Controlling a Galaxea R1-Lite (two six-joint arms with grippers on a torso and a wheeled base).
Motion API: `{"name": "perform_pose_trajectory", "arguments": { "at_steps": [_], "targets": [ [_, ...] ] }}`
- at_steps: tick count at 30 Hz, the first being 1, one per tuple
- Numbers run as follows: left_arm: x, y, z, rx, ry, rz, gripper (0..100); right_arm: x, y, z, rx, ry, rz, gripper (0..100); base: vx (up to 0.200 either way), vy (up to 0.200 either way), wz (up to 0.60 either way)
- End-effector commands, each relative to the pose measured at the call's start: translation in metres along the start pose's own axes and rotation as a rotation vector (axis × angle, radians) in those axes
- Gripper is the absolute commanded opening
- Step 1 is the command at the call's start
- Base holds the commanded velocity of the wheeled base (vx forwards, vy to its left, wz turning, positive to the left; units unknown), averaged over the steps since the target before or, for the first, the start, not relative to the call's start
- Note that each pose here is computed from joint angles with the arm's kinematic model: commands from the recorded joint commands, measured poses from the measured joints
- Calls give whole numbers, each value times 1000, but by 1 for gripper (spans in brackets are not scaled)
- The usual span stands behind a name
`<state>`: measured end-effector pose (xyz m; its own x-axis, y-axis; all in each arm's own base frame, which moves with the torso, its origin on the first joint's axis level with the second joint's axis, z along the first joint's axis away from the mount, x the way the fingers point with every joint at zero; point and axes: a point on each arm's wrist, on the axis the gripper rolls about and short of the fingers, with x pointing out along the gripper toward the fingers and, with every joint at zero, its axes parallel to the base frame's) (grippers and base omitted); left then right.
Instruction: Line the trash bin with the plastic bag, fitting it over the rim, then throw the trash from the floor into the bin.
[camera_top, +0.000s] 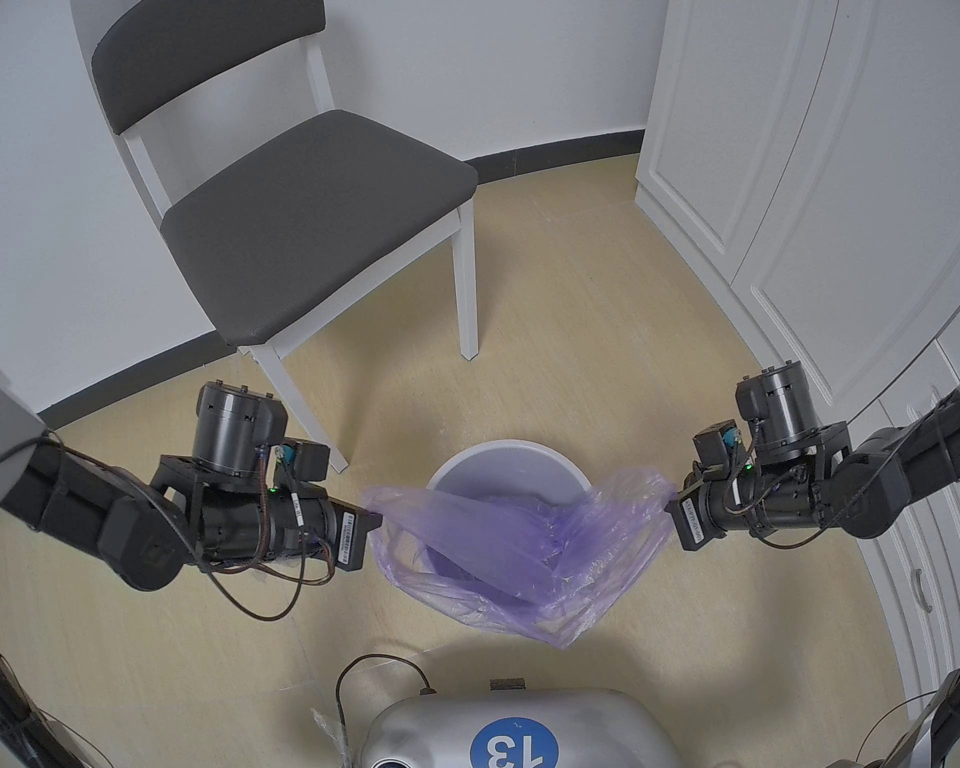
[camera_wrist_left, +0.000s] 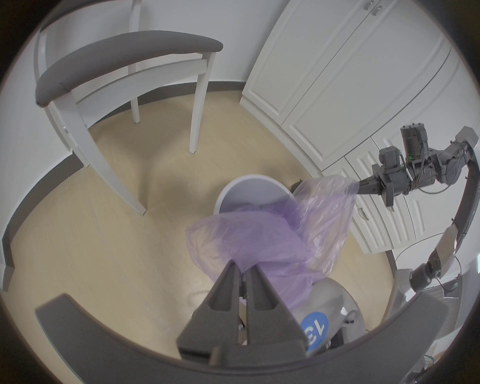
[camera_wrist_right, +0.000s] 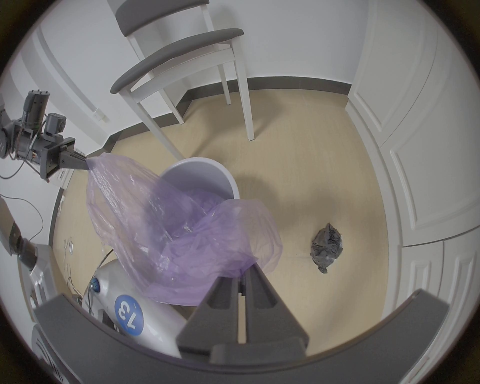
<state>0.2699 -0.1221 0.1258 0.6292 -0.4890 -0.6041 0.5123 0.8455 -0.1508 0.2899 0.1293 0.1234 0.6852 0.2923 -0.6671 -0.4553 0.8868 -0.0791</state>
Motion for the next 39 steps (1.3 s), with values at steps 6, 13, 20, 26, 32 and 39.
{"name": "perform_pose_trajectory", "arguments": {
  "at_steps": [6,13,20,26,32,39],
  "targets": [
    [-31,-12,-22,14,16,-22,0,-22,13,-15,-36,20,7,0,0,0,0],
    [-15,-8,-38,-4,85,-56,0,-9,24,-25,-55,65,30,0,0,0,0],
    [9,-2,-33,3,16,-58,0,15,25,-28,-51,65,27,0,0,0,0],
    [57,8,-34,16,-65,-57,0,72,21,-35,-24,21,6,0,0,0,0],
    [59,15,-26,10,-105,-32,0,75,7,-38,32,0,-23,0,0,0,0],
    [32,19,-25,2,-118,-15,0,46,1,-56,13,32,-27,0,0,0,0]
  ]
}}
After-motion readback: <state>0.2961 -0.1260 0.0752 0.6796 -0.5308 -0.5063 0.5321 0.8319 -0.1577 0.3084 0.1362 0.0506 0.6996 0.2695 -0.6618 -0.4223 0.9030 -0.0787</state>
